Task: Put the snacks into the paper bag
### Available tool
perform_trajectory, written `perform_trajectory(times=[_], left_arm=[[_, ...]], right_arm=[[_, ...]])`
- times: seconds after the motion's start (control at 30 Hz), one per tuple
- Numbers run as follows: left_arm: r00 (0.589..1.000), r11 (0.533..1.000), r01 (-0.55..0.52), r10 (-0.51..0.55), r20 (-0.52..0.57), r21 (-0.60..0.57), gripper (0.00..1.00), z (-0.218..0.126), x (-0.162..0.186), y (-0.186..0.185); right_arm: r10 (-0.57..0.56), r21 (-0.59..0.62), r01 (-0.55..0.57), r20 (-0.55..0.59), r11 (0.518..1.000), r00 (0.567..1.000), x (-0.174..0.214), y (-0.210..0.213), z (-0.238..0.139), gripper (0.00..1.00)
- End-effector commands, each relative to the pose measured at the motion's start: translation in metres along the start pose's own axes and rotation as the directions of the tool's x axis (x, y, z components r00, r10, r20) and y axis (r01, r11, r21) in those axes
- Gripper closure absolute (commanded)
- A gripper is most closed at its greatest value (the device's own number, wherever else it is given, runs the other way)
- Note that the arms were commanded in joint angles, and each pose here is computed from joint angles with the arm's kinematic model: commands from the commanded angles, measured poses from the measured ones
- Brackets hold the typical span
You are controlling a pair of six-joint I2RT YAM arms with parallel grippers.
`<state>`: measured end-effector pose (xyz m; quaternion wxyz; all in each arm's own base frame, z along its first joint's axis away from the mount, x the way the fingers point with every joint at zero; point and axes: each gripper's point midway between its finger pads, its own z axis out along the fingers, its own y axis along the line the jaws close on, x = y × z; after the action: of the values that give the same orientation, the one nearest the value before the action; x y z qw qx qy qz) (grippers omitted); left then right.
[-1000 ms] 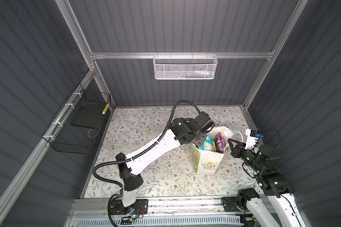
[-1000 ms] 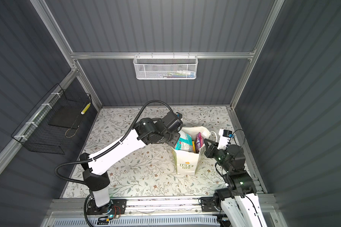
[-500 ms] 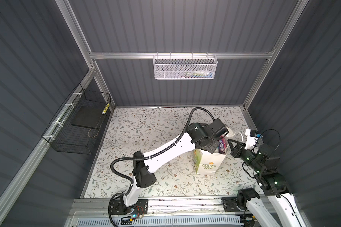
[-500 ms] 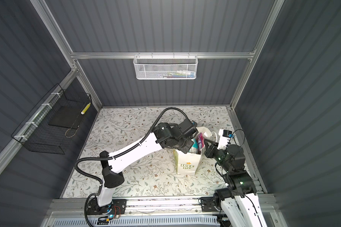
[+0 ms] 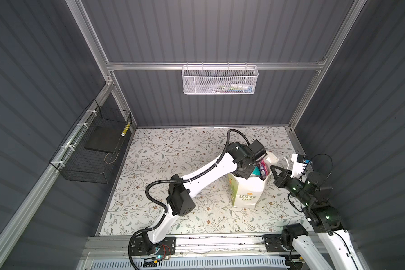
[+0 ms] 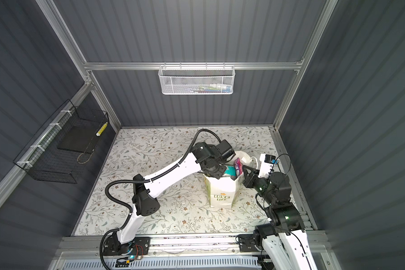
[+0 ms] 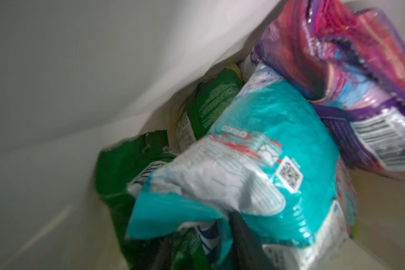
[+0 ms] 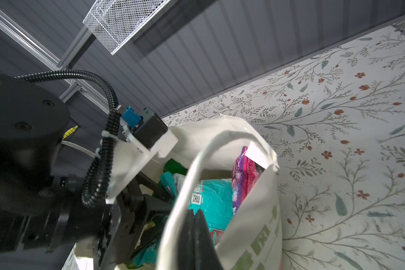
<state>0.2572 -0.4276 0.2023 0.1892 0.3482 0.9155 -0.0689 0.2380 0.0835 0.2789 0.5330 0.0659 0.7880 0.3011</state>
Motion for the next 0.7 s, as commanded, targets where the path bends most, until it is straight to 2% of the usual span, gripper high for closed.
perform_trajectory(times=[0.0,0.1,0.23,0.27,0.33,0.37,0.47,0.57,0.67], left_arm=[[0.992,0.984,-0.014,-0.009,0.127,0.180,0.39,-0.062,-0.017,-0.027],[0.969,0.968,-0.028,-0.035,0.244,0.250,0.27,-0.112,-0.027,-0.028],[0.923,0.961,-0.034,-0.075,0.377,0.275,0.14,-0.163,-0.025,-0.016],[0.905,0.961,-0.032,-0.089,0.416,0.274,0.10,-0.177,-0.021,-0.009],[0.865,0.965,-0.019,-0.116,0.488,0.262,0.01,-0.197,-0.017,0.003],[0.845,0.969,-0.003,-0.129,0.519,0.245,0.00,-0.206,-0.012,0.013],[0.801,0.979,0.072,-0.170,0.573,0.189,0.00,-0.220,0.004,0.042],[0.795,0.966,0.156,-0.248,0.554,0.209,0.00,-0.208,0.016,0.070],[0.809,0.949,0.160,-0.284,0.514,0.273,0.00,-0.192,0.019,0.078]], right_arm=[[-0.020,-0.011,0.020,0.001,1.000,1.000,-0.001,0.003,-0.002,0.98],[-0.025,-0.002,0.025,0.007,1.000,1.000,-0.002,0.002,-0.004,0.98],[-0.036,-0.017,0.036,0.005,0.999,0.999,-0.004,0.007,-0.006,0.96],[-0.042,-0.026,0.042,0.005,0.999,0.999,-0.006,0.010,-0.007,0.92],[-0.045,-0.035,0.044,-0.032,0.998,0.998,-0.002,0.013,-0.007,0.82],[-0.050,-0.044,0.048,-0.050,0.998,0.997,-0.002,0.017,-0.008,0.75],[-0.047,-0.033,0.045,-0.084,0.998,0.995,-0.006,0.022,-0.013,0.46],[-0.038,0.005,0.038,-0.085,0.999,0.996,-0.015,0.023,-0.024,0.32],[-0.031,0.042,0.035,-0.088,0.999,0.996,-0.018,0.021,-0.031,0.20]])
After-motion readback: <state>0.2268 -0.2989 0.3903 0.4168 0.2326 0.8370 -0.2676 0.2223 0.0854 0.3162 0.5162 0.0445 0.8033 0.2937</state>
